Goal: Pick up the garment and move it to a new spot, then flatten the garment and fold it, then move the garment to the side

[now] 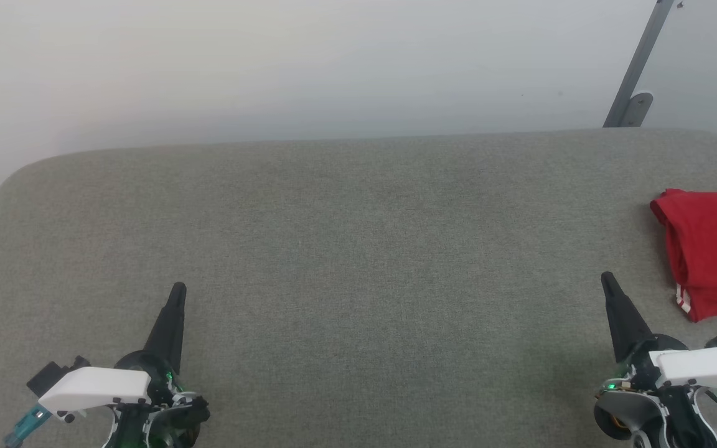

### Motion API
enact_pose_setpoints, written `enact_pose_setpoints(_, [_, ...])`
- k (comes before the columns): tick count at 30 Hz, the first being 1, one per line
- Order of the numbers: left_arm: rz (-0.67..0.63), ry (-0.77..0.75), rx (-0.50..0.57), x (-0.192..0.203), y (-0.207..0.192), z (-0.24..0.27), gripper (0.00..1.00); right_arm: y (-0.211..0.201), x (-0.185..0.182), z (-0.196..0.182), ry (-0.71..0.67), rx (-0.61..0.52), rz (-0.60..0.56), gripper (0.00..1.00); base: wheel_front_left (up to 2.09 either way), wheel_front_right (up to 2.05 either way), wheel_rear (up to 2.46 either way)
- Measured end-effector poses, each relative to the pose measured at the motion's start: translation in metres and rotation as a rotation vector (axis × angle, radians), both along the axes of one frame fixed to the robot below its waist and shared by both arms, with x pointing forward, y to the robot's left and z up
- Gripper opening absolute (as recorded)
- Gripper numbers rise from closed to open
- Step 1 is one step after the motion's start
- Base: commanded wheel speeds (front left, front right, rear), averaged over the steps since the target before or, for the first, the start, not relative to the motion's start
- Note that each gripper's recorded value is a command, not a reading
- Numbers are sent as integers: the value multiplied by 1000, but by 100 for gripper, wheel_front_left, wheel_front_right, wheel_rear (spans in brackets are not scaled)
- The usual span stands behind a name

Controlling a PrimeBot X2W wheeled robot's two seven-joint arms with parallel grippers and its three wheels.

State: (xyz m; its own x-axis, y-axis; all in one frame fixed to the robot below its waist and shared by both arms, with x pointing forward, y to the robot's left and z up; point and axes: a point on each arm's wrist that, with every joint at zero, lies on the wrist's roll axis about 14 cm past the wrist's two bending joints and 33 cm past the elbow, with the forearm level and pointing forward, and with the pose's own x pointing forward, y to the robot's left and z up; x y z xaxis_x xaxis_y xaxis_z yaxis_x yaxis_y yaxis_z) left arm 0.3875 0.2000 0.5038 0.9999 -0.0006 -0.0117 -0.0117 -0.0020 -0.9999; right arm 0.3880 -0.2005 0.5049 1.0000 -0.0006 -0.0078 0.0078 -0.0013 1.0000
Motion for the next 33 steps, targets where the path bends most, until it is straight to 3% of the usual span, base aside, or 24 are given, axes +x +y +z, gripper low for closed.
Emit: enact_pose_setpoints(33, [0, 0, 0, 0, 0, 0, 0, 0, 0, 0, 0, 0, 0, 0, 0, 0, 0])
